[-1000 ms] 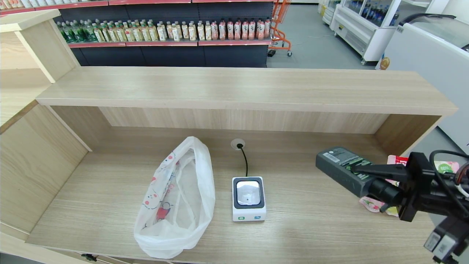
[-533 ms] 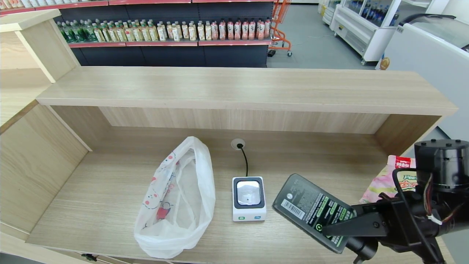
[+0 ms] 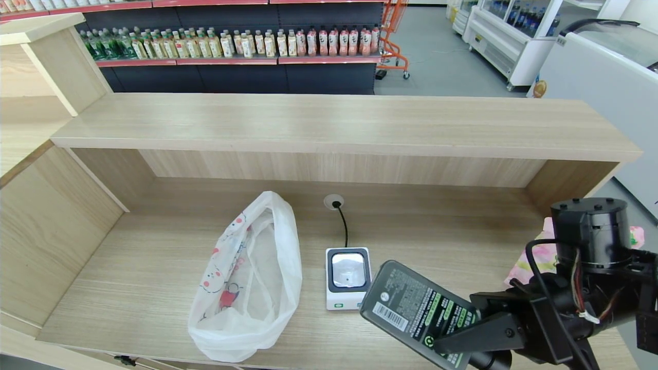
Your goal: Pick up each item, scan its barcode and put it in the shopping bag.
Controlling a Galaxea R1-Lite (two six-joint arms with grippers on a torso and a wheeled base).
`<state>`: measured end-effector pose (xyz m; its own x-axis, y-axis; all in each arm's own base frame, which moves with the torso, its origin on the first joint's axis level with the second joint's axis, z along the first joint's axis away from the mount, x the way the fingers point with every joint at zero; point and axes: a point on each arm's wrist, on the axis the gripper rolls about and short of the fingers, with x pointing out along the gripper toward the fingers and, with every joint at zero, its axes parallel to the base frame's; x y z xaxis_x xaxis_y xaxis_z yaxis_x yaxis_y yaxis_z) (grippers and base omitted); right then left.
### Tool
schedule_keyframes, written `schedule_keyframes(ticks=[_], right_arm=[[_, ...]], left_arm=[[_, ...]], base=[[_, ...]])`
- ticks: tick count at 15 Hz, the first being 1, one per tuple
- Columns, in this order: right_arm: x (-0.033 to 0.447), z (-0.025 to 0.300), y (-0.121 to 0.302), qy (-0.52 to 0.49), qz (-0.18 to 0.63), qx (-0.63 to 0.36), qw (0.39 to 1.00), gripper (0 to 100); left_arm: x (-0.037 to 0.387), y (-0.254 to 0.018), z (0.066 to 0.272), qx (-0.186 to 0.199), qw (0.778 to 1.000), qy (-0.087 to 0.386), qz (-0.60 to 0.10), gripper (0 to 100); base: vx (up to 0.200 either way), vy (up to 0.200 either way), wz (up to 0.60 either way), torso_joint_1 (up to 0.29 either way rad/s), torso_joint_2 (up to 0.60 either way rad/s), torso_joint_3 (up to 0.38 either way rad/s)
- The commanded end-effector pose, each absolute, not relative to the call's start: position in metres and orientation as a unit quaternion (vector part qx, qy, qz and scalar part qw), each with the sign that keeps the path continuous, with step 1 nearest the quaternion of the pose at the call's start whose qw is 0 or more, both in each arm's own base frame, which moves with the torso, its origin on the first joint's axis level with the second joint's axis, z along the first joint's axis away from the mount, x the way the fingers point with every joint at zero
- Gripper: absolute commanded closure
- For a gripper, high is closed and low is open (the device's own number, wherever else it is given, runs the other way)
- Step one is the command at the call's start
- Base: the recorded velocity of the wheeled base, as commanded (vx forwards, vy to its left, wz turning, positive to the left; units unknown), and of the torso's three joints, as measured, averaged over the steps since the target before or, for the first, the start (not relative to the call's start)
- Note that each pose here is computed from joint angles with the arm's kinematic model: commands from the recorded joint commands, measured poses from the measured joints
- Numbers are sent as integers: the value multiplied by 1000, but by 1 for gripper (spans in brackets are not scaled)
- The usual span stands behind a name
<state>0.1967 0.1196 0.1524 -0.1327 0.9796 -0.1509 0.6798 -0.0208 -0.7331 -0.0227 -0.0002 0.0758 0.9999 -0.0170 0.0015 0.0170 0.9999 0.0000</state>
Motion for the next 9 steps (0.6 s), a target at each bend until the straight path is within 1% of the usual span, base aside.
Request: schedule_keyframes(ticks=[1, 6, 7, 9], right_arm=[[198, 153, 124, -672, 348, -619, 209, 100], [200, 148, 126, -673, 350, -618, 205, 100], [203, 139, 131, -677, 368, -602, 210, 100], [202, 136, 137, -687, 377, -585, 208, 100]], left_arm=[[-23, 0, 76, 0, 1000, -1, -8, 0], [-23, 0, 76, 0, 1000, -1, -8, 0], [-23, 0, 76, 0, 1000, -1, -8, 0], [-23, 0, 76, 0, 1000, -1, -8, 0]], base=[[0, 0, 0, 0, 0, 0], [0, 0, 0, 0, 0, 0], [0, 0, 0, 0, 0, 0], [0, 0, 0, 0, 0, 0]])
